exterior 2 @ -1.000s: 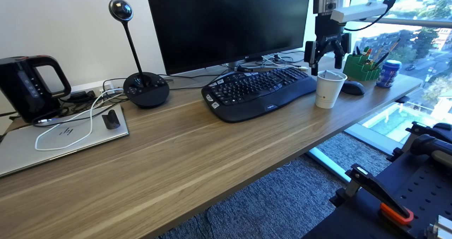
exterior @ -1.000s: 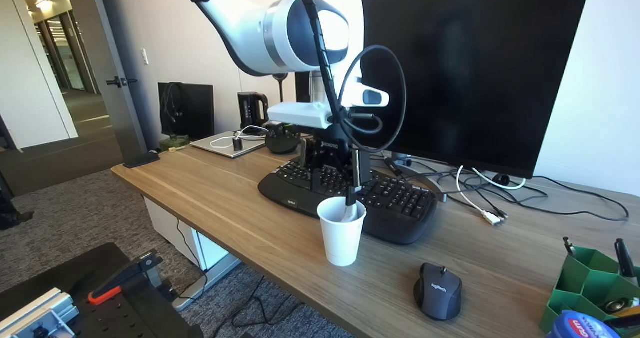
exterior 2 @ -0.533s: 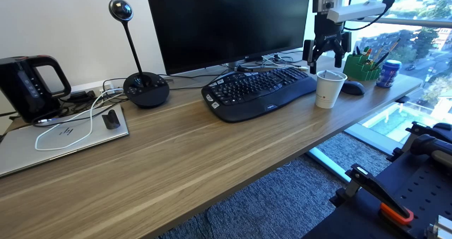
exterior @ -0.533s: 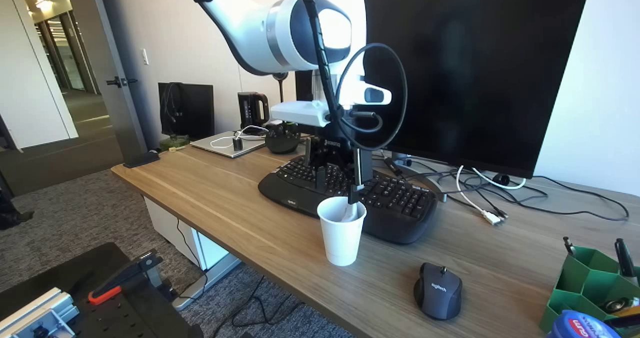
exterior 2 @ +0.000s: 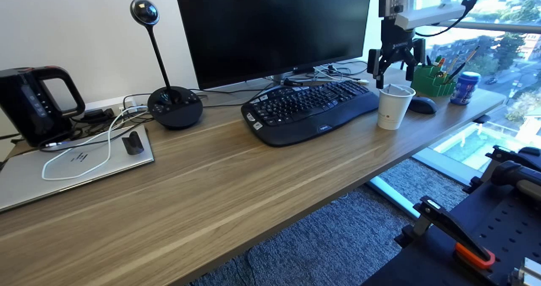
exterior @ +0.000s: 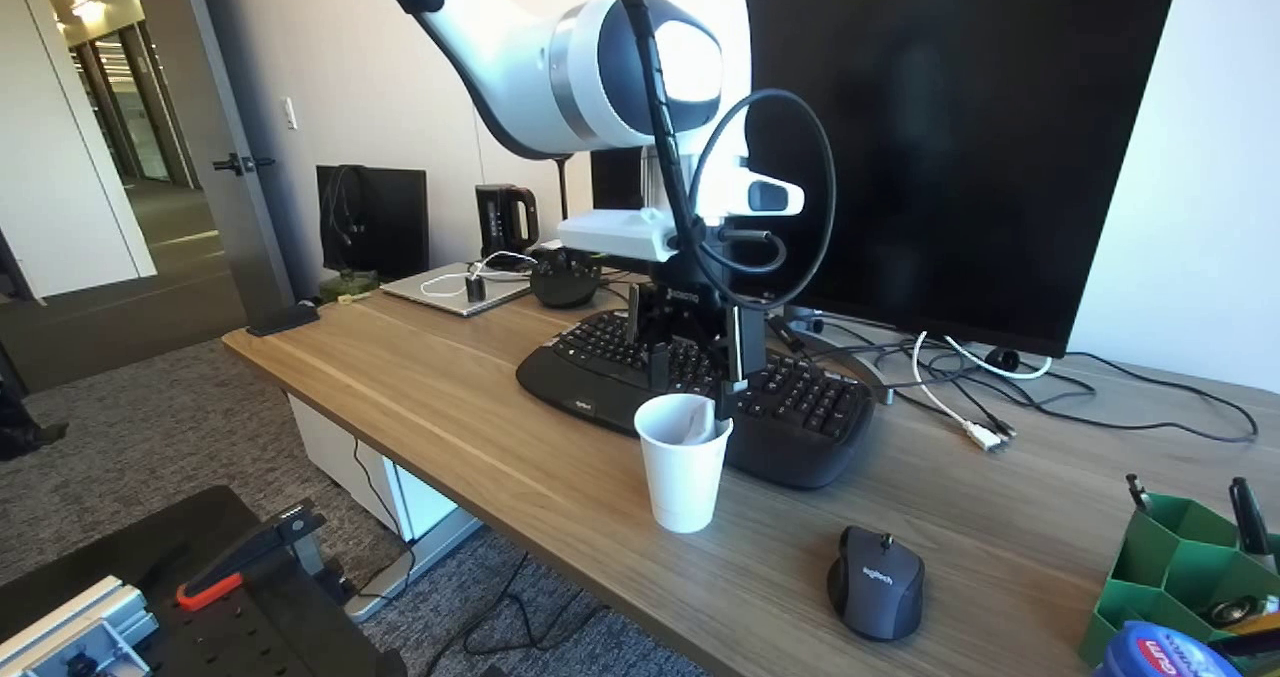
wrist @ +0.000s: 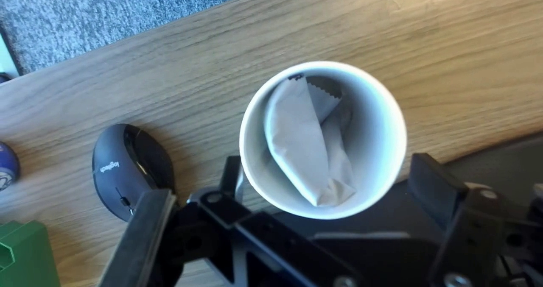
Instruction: Pick the cup and slightly move it to the left on the desk
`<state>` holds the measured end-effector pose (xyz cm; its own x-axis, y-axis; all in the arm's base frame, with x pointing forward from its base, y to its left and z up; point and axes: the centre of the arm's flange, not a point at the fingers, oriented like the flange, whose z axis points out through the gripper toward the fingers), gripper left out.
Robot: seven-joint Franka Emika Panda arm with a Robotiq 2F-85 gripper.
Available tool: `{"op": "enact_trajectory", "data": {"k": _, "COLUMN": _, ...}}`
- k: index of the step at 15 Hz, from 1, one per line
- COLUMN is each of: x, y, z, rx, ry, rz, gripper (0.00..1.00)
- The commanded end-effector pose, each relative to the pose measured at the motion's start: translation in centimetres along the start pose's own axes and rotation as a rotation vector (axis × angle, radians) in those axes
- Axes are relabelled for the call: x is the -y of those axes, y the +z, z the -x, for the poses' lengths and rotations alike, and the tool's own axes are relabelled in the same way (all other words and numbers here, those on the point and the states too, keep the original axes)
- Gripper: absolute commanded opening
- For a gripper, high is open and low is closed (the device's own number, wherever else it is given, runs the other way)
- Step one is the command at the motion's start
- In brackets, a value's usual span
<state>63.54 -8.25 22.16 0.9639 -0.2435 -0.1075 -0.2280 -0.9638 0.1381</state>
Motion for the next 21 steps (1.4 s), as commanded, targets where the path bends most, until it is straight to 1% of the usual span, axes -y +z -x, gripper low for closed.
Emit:
{"op": "enact_trajectory", "data": {"k": 1, "x": 0.1, "y": 0.3, "z": -0.4, "rx": -0.018, "ry": 0.003, "rz": 0.03, "gripper": 0.99}}
{"op": "enact_trajectory", "data": {"k": 4, "x": 0.3, "y": 0.3, "z": -0.2, "rx": -0.016, "ry": -0.005, "rz": 0.034, "gripper": 0.97}}
{"op": "enact_trajectory", "data": {"k": 9, "x": 0.7, "y": 0.3, "z": 0.0, "rx": -0.019, "ry": -0.016, "rz": 0.039, "gripper": 0.99}}
{"op": "enact_trajectory", "data": {"k": 14, "x": 1.2, "y": 0.2, "z": 0.3, "rx": -0.02, "ry": -0.027, "rz": 0.039, "gripper": 0.96}}
{"op": "enact_trajectory", "data": {"k": 17, "x": 1.4, "y": 0.2, "z": 0.3, "rx": -0.018, "ry": -0.032, "rz": 0.04, "gripper": 0.87}}
{"op": "enact_trajectory", "data": {"k": 18, "x": 1.5, "y": 0.2, "z": 0.3, "rx": -0.018, "ry": -0.034, "rz": 0.04, "gripper": 0.78}}
{"op": "enact_trajectory", "data": {"k": 19, "x": 1.6, "y": 0.2, "z": 0.4, "rx": -0.017, "ry": -0.034, "rz": 0.04, "gripper": 0.79}}
{"op": "enact_trajectory", "data": {"k": 21, "x": 1.6, "y": 0.1, "z": 0.3, "rx": -0.016, "ry": -0.035, "rz": 0.04, "gripper": 0.72}}
